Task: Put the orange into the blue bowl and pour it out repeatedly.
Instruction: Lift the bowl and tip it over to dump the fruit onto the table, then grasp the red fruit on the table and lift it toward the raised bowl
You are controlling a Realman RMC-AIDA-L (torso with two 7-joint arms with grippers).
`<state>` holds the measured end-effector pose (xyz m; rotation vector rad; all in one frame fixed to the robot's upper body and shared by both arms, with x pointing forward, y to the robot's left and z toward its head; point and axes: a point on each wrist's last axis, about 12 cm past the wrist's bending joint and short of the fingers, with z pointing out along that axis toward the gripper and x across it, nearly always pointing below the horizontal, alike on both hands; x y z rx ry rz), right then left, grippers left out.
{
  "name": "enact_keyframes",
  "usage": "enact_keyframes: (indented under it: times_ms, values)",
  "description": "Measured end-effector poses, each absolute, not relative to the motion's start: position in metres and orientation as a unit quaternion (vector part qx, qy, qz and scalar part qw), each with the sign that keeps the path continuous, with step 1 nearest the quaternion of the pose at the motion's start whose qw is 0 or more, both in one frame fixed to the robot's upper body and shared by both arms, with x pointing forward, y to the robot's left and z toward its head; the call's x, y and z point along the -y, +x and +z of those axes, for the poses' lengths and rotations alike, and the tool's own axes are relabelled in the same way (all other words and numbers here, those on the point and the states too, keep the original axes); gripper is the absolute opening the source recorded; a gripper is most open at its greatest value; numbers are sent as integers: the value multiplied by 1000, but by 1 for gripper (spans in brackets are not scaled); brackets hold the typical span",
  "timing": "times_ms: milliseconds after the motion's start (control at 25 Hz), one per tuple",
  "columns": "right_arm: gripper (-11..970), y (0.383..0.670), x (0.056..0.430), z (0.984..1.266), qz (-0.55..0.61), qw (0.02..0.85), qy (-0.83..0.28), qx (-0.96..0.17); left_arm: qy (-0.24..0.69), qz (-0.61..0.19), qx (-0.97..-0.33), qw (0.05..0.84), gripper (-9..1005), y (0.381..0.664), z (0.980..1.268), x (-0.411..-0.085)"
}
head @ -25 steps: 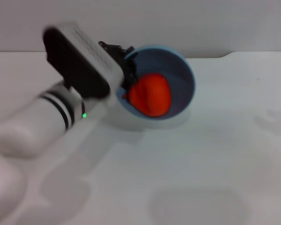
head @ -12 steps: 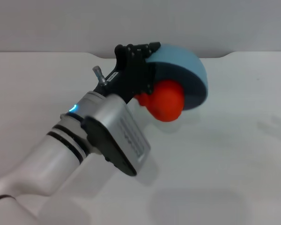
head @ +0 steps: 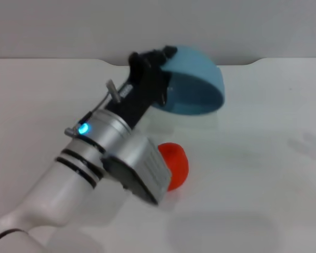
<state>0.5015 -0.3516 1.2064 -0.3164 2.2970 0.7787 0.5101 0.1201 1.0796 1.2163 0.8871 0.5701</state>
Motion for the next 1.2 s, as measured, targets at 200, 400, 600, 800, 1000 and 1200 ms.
enact_keyframes:
  times_ms: [200,400,600,800,1000,1200]
  values:
    - [543,502,348,1206,304,337,-132,-881,366,168,-572,715,-1,539,1117,-133]
    - [543,504,336,1206,313,329,-172,-874,291,24,-681,672,-1,563,1141,-156]
    - [544,508,322,1205,319,316,-209,-869,233,-166,-744,604,-1,578,1155,-196]
    - [545,517,306,1203,318,311,-265,-856,166,-287,-818,471,-1,593,1162,-247]
    - [546,531,268,1184,324,314,-401,-797,133,-277,-857,414,-2,585,1171,-275]
    - [547,545,216,1152,318,293,-497,-752,117,-263,-859,425,-2,569,1179,-290]
